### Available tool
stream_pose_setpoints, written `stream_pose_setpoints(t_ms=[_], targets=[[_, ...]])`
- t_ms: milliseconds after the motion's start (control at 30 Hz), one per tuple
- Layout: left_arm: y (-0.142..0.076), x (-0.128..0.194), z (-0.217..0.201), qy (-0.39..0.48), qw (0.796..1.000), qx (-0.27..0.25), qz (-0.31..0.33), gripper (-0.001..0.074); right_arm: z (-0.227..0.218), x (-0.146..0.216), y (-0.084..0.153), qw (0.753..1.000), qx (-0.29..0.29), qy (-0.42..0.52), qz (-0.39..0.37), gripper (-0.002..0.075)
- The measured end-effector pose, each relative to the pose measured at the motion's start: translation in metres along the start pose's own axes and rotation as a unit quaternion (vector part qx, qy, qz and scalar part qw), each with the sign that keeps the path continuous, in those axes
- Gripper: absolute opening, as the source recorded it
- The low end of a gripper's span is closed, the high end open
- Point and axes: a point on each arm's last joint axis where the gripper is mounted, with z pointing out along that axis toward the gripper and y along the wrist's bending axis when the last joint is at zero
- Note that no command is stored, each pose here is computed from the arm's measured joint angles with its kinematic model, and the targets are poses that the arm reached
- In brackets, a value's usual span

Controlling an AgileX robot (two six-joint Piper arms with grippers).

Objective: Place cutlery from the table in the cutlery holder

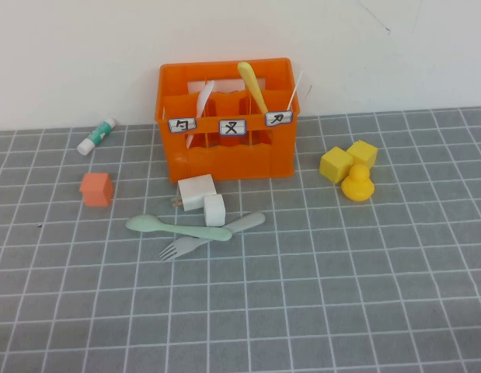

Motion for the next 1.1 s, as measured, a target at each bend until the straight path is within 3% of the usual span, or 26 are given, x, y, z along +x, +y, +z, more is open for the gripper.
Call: stream_pose_setpoints(t_ms=[733,800,867,967,1100], targets=[[-0.001,-0.001,0.0,-0.003,1.0,0.003,-0.009,-0.0001,0.0,0.0,0.0,1.0,0.0,0.0,0.0,-0.0003],[-0.003,-0.003,0.0,-0.014,0.998,0.016,-0.056,-0.0001,0.0,0.0,0.0,1.0,0.0,0.0,0.0,-0.0003],[-0.006,-0.006,0.0,-0.036,0.988,0.037,-0.146,-0.0001,0.0,0.0,0.0,1.0,0.0,0.0,0.0,-0.0003],[-0.008,-0.016,-0.001,-0.081,0.95,0.071,-0.293,-0.0001,0.0,0.0,0.0,1.0,0.0,0.0,0.0,-0.0003],[-0.006,-0.025,-0.003,-0.121,0.914,0.087,-0.377,-0.0001,0.0,0.0,0.0,1.0,0.0,0.0,0.0,-0.0003]])
